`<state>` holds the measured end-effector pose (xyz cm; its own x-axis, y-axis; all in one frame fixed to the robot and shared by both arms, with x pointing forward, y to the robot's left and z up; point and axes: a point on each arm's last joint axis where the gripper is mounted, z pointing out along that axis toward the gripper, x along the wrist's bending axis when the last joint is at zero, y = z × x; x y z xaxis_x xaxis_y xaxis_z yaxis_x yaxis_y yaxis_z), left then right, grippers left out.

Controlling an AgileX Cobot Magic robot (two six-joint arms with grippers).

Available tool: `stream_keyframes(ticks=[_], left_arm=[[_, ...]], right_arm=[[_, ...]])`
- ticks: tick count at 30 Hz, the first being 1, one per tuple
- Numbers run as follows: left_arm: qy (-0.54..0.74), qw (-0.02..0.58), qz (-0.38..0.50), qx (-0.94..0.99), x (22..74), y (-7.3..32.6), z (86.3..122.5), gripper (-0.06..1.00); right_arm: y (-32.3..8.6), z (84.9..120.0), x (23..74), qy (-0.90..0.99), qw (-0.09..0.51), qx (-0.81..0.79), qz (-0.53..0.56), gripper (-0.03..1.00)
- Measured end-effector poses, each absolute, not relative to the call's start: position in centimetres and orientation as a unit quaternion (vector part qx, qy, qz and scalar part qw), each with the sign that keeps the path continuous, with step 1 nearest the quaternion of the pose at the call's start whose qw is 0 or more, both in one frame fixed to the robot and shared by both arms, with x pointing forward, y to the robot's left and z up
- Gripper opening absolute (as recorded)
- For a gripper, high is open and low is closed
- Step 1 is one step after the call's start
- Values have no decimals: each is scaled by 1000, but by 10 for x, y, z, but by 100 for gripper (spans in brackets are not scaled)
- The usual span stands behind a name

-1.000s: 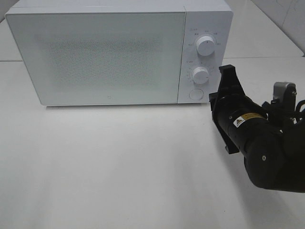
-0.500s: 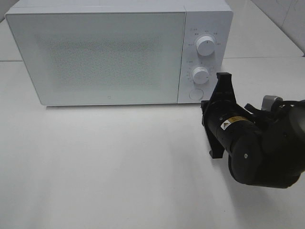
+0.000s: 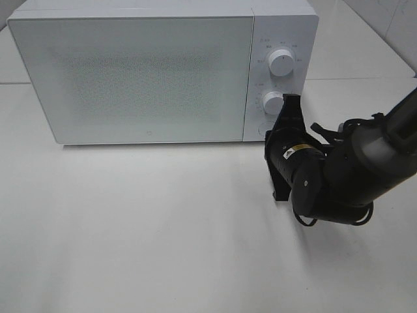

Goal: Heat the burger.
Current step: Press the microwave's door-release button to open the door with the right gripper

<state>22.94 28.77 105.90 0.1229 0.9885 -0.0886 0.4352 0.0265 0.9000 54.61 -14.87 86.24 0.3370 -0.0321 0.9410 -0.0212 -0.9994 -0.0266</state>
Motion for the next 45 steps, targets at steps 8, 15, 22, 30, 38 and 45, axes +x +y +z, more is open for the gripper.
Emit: stream_keyframes(ticks=[8,15,22,30,38,45], left_arm=[[577,425,325,617,229,288,1059,96],[577,425,325,617,229,288,1059,96],[577,425,325,617,229,288,1059,96],[577,425,325,617,229,288,1059,96],[577,425,325,617,229,288,1059,96],[577,425,325,617,229,288,1059,96]], right_arm=[[-151,853,564,23,2,-822,-569,3],[-151,849,569,22,-4,-824,-567,3],[-153,852,576,19,-15,-820,-571,3],[-155,851,581,11,-23,-824,-565,3],[-155,851,581,25,-11,-824,-566,3],[-153,852,581,37,-6,-823,-567,3]])
